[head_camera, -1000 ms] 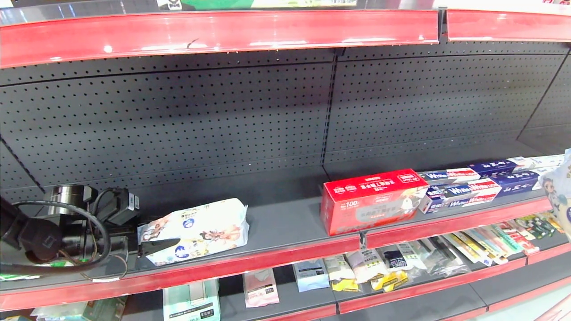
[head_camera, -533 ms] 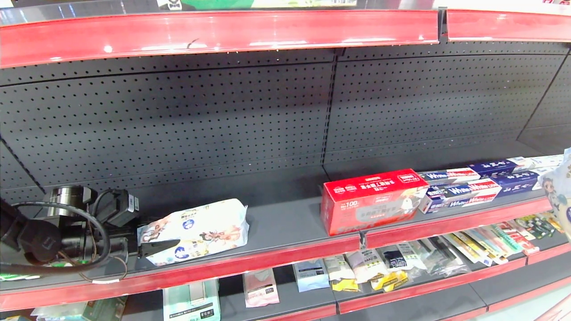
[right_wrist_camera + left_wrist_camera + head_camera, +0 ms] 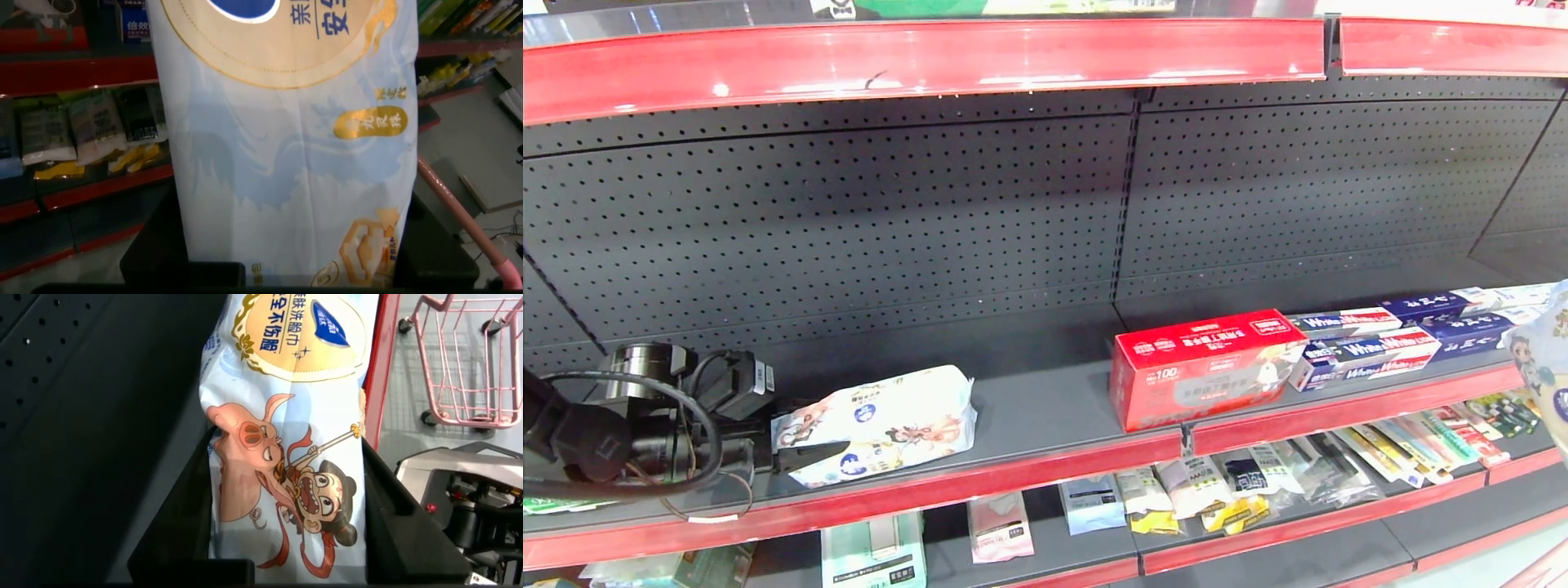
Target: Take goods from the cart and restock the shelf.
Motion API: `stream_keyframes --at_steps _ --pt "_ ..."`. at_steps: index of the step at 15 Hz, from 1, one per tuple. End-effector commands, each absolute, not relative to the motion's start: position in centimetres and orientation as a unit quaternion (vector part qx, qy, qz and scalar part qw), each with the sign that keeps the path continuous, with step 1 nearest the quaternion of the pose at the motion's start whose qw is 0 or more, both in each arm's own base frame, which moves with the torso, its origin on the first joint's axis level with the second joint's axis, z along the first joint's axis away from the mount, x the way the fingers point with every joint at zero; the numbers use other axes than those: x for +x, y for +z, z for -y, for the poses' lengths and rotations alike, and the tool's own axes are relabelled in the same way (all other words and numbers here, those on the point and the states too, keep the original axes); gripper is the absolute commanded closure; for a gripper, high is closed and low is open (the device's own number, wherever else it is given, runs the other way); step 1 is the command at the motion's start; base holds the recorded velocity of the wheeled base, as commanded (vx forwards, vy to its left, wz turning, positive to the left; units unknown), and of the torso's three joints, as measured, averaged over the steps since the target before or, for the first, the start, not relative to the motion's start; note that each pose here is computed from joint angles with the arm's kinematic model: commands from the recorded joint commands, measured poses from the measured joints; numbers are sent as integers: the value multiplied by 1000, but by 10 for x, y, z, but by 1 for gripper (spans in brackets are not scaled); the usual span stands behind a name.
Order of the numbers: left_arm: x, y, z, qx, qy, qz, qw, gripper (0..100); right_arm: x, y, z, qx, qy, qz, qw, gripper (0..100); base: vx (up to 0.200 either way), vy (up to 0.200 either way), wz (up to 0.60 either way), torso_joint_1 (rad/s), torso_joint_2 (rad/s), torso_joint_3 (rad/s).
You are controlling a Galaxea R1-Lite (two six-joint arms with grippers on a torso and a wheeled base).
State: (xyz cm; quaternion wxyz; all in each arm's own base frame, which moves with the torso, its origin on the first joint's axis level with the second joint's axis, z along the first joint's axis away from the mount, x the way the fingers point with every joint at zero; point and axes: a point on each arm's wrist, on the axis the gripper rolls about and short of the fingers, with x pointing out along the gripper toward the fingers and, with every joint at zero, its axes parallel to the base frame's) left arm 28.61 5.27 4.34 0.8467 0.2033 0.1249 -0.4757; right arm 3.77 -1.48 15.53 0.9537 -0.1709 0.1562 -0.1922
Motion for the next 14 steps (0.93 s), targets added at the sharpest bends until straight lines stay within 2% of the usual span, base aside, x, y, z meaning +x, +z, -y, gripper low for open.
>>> stream_keyframes --at_steps 1,14 --pt "286 42 -53 202 -476 -126 846 100 37 154 15 -171 -191 -158 954 100 0 0 0 0 0 0" --pt "288 42 -42 198 -498 -116 836 100 38 153 15 -171 -196 -164 952 100 0 0 0 0 0 0"
